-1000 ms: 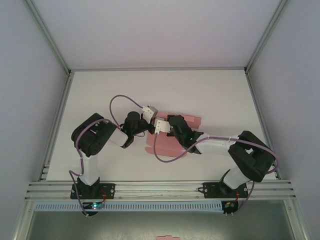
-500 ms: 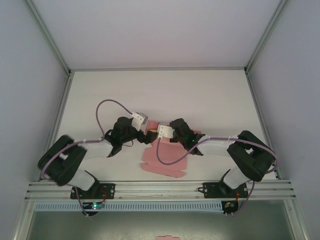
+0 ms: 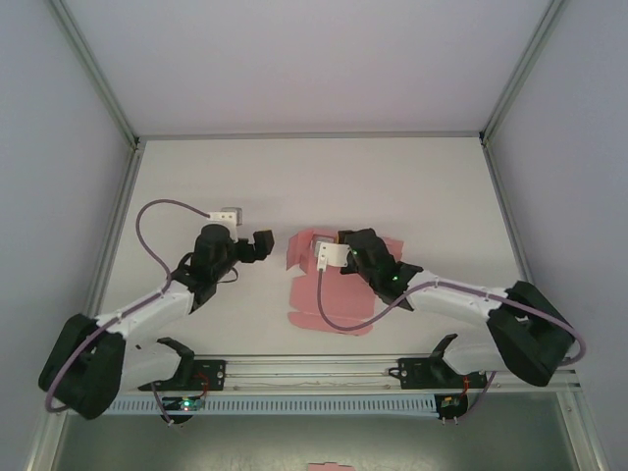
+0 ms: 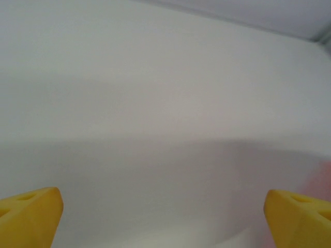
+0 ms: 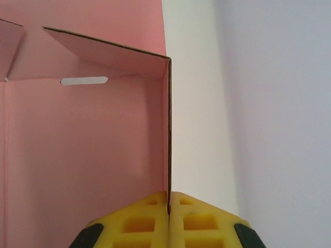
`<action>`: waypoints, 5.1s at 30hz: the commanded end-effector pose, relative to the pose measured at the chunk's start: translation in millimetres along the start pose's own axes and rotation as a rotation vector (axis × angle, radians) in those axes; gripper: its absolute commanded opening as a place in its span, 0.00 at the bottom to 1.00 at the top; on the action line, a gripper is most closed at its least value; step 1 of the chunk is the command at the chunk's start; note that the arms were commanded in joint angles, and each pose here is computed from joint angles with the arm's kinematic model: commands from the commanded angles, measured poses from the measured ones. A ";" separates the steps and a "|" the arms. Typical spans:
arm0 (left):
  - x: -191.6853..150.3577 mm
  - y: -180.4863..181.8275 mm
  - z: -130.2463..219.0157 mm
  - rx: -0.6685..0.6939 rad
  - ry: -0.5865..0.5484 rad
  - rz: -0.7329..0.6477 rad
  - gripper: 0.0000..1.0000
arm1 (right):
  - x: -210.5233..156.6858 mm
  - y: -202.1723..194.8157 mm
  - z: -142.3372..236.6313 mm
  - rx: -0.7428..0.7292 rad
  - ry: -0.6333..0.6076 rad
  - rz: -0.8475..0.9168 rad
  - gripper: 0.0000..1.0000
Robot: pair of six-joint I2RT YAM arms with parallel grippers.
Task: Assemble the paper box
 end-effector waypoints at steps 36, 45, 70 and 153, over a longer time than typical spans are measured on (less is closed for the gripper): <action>-95.6 -82.0 -73.0 -0.563 0.451 -0.357 0.77 | 20.8 37.7 4.6 0.022 -0.068 0.009 0.00; -95.8 -95.3 -80.0 -0.468 0.256 -0.456 0.75 | 21.2 69.0 -2.6 0.144 -0.021 0.006 0.00; -65.6 -109.7 -86.2 -0.491 -0.122 -0.426 0.00 | 11.7 96.4 -6.6 0.336 -0.011 -0.076 0.00; 0.0 -108.4 -22.7 -0.362 0.052 0.089 0.00 | 1.3 -99.8 72.4 0.133 -0.411 -1.083 0.36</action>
Point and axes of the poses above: each hand's point on the last joint's axis, 136 mm out from that joint toward the fingers, its own z axis back along the fingers, its own y axis along the line the jaws close on, x = y × z, the point moved 3 cm from there along z, back along the fingers, and after that the axes turned 15 degrees about z, right-handed, at the moved point
